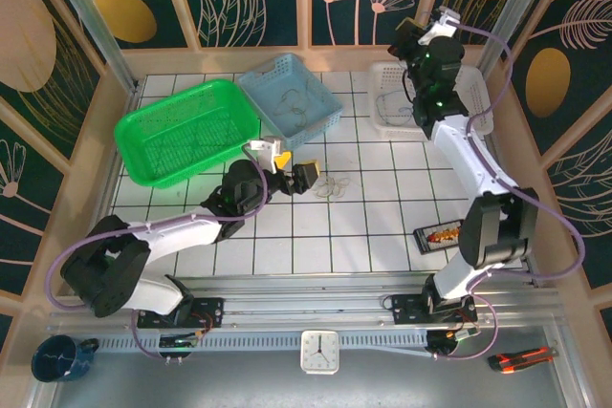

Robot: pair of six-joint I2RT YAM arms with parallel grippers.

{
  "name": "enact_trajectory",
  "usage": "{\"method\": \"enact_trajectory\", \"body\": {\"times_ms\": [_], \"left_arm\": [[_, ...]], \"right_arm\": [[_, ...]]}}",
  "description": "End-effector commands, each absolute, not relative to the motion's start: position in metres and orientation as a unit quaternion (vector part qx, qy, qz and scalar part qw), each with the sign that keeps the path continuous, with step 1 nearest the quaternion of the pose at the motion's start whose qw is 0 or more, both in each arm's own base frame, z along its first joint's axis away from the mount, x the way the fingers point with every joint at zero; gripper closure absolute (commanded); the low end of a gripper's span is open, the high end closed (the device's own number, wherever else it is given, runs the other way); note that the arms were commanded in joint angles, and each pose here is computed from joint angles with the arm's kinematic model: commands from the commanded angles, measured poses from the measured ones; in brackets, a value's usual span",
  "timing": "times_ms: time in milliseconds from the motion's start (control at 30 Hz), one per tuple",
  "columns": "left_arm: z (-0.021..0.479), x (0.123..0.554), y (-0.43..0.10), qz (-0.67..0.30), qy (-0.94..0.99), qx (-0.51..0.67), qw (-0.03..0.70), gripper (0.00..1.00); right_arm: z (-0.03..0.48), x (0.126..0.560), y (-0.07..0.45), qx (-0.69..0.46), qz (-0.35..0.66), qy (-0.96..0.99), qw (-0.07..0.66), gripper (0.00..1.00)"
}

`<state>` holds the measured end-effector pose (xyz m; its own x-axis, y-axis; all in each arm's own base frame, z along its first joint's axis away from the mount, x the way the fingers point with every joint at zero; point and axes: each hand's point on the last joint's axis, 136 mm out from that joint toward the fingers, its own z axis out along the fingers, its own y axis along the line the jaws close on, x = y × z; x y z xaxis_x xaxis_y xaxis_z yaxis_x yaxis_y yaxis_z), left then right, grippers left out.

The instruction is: Untangle the cables

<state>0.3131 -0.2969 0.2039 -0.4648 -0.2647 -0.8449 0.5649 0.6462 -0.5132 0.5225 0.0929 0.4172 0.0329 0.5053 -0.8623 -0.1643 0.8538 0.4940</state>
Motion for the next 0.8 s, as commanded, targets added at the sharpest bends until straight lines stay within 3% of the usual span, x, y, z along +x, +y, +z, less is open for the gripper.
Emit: {"method": "enact_trajectory", "body": {"times_ms": [0, 233, 267, 300, 367, 433, 567, 767], "left_arm": [[0.214, 0.314, -0.293, -0.411, 0.755, 0.080, 0.505, 0.01], [0.224, 0.313, -0.297, -0.420, 0.755, 0.082, 0.497, 0.01], [0.225, 0.313, -0.297, -0.419, 0.755, 0.082, 0.498, 0.01], [0.226, 0.314, -0.296, -0.416, 0.756, 0.081, 0.498, 0.01], [0.229, 0.314, -0.296, -0.416, 0.756, 0.081, 0.499, 0.01], [0.230, 0.315, -0.295, -0.414, 0.758, 0.077, 0.499, 0.01], [0.230, 0.319, -0.298, -0.410, 0.762, 0.075, 0.496, 0.01], [0.230, 0.326, -0.292, -0.398, 0.767, 0.049, 0.501, 0.01]], "right_arm": [[0.396, 0.540, 0.060, 0.183, 0.183, 0.627, 0.735, 1.00], [0.273, 0.604, 0.015, 0.229, 0.121, 0.717, 0.647, 1.00], [0.261, 0.612, 0.008, 0.232, 0.127, 0.729, 0.631, 0.90], [0.252, 0.619, 0.005, 0.228, 0.148, 0.745, 0.609, 0.64], [0.250, 0.624, -0.004, 0.233, 0.166, 0.757, 0.587, 0.32], [0.265, 0.618, -0.002, 0.221, 0.182, 0.751, 0.594, 0.18], [0.293, 0.599, 0.003, 0.210, 0.205, 0.735, 0.611, 0.16], [0.303, 0.567, 0.035, 0.189, 0.261, 0.734, 0.598, 0.23]]}}
